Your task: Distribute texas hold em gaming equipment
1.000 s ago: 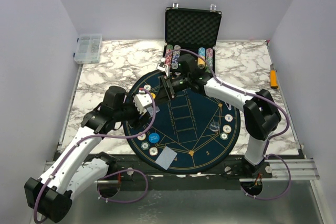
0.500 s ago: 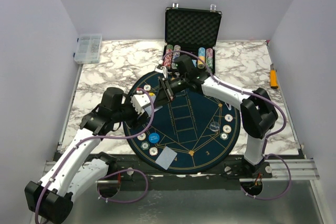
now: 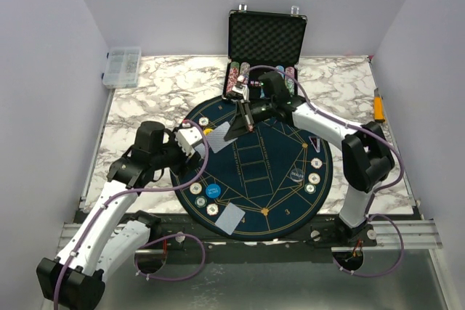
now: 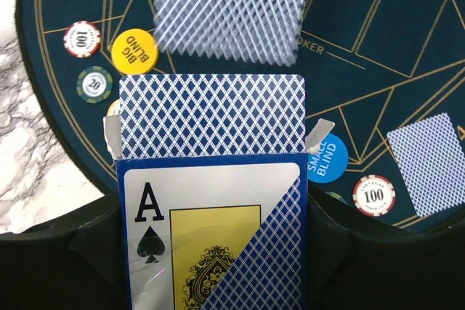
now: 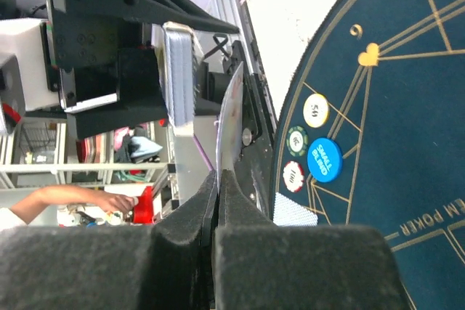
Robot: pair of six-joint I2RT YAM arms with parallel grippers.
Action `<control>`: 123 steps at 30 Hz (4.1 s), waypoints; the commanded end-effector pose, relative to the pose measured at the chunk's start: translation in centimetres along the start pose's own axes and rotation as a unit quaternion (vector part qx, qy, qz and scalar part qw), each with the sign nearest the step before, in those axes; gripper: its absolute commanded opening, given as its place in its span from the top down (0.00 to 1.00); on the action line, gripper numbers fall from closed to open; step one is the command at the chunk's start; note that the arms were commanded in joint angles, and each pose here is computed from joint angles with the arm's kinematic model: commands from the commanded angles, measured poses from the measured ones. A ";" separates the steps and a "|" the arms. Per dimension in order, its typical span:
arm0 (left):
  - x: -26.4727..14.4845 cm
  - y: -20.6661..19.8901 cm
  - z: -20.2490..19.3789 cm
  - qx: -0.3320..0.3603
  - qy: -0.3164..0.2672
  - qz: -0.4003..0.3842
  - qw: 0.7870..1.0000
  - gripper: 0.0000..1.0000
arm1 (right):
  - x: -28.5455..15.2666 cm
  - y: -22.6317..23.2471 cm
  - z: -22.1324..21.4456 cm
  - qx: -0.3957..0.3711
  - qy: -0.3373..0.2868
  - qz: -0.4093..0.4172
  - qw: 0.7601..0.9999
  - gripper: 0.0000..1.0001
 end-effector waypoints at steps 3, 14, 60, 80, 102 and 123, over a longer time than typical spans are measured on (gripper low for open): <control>-0.9 1.4 1.7 -0.036 -0.054 0.041 0.997 1.00 | -2.0 -0.6 -0.7 0.027 -0.047 -0.016 0.998 0.99; -2.6 4.5 4.2 -0.112 -0.085 0.087 0.986 1.00 | 5.2 -7.1 -3.1 0.021 -0.003 -0.076 0.997 0.99; -2.8 5.6 2.9 -0.131 -0.078 0.089 0.984 1.00 | 10.2 -10.3 -5.6 0.105 0.038 -0.320 0.941 0.20; -0.8 3.3 3.9 -0.035 -0.047 -0.004 0.998 1.00 | -2.9 1.4 2.1 -0.080 -0.019 -0.084 0.993 0.00; 2.6 -1.7 6.8 0.063 -0.036 -0.074 0.995 1.00 | 0.4 2.0 1.8 -0.027 -0.027 -0.010 0.999 0.05; 2.6 -1.8 6.8 0.077 -0.039 -0.071 0.994 1.00 | -2.3 0.1 -0.3 -0.008 0.008 -0.042 0.999 0.54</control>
Point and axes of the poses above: each gripper's point midway between its finger pads, its own x axis out along the fingers, its own y axis along the line the jaws close on, z = x × y, the point moved 8 cm from there along -x, back along the fingers, and after that the axes turned 14 degrees about -x, right-handed, at the moved point
